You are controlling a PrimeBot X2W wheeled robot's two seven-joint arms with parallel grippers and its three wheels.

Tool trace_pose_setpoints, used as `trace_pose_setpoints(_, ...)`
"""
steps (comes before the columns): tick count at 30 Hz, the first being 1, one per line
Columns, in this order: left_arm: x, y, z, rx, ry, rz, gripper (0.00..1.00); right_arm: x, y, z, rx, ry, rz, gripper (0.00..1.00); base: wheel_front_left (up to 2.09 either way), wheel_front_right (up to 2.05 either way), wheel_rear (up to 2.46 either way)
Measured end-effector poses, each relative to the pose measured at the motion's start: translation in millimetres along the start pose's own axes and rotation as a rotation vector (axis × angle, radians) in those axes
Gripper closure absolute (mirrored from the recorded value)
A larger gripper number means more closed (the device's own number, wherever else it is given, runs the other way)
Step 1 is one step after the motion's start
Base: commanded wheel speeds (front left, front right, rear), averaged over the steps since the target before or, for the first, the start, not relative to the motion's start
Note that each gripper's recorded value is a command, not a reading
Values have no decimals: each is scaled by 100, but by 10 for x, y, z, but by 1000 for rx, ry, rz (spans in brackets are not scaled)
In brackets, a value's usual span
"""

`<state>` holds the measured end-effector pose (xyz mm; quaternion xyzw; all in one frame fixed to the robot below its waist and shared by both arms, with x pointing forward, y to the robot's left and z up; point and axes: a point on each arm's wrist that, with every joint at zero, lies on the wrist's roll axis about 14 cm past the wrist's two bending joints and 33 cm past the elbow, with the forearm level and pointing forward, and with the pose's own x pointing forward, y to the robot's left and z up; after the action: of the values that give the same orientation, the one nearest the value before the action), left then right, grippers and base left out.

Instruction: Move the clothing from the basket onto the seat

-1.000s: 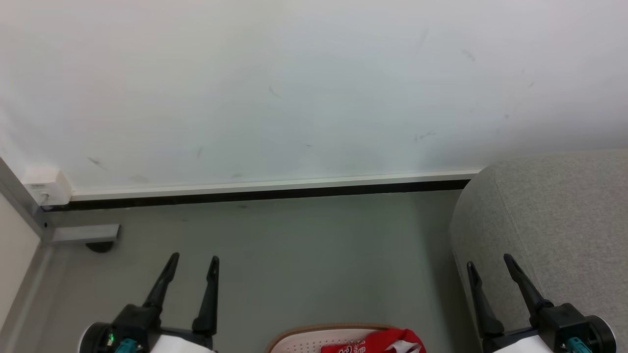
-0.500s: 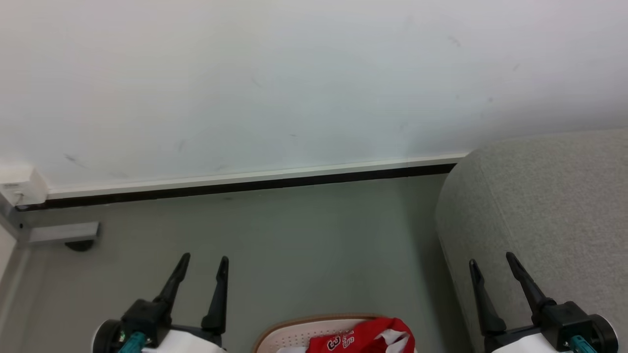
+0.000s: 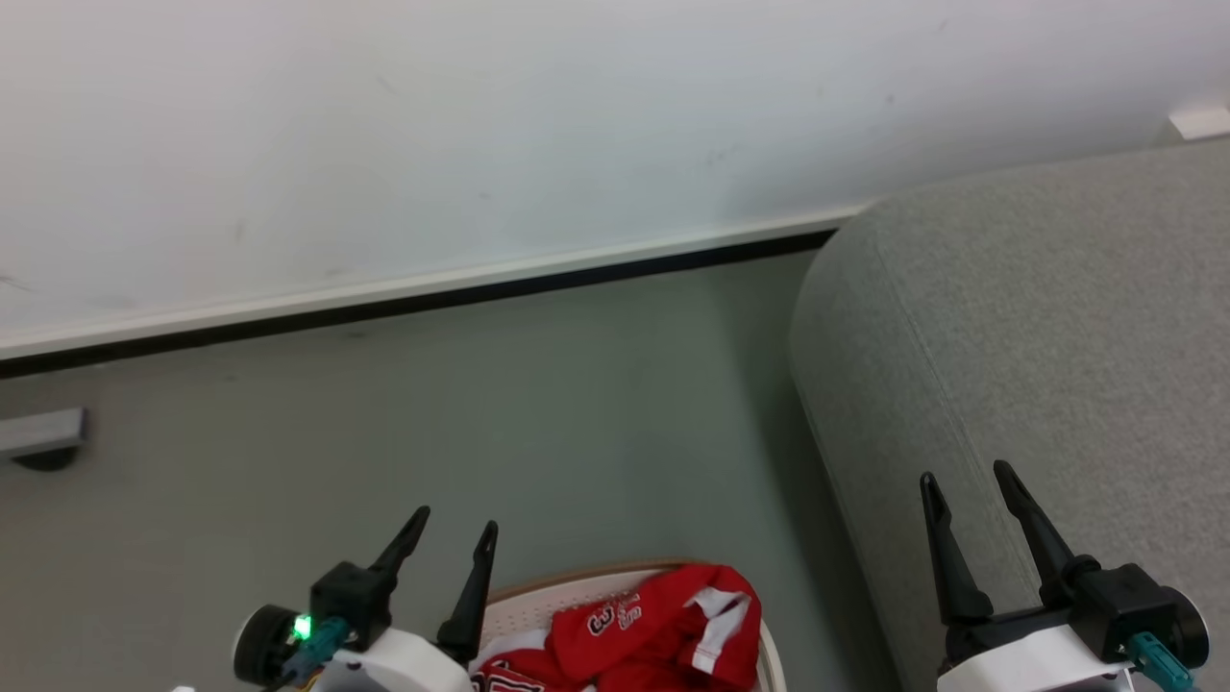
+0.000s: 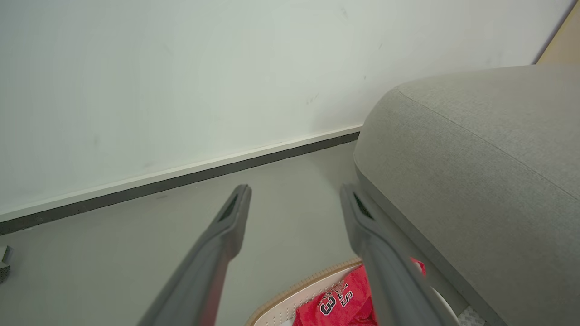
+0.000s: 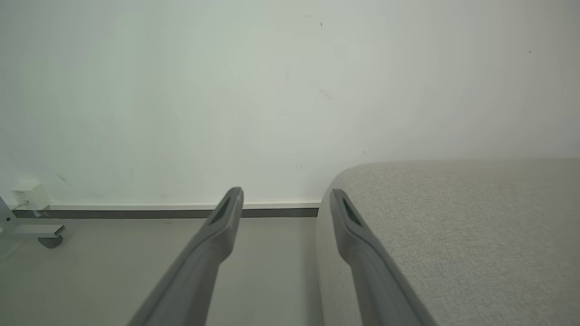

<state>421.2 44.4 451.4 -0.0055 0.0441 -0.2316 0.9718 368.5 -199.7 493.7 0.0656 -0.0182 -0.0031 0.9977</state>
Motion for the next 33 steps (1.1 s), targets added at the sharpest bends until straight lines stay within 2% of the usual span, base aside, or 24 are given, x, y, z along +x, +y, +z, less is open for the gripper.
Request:
trace_pose_setpoints(6,204,-217,-368,41,110,-127,0,43,-139,-34,-1,12,-41,0,0,0,0)
trace_pose_setpoints(13,175,-547,-1105,76,354,-297,0,42,-312,-104,7,35,-96,0,0,0,0)
trace_pose_setpoints(19,130,-670,-1582,141,545,-410,0,79,-412,-142,2,48,-124,0,0,0,0)
trace_pose_setpoints(26,109,-677,-2042,262,717,-527,0,217,-476,-189,-7,58,-135,0,0,0,0)
trace_pose_setpoints(33,184,-633,-2426,306,823,-591,0,369,-533,-328,-17,90,-141,0,0,0,0)
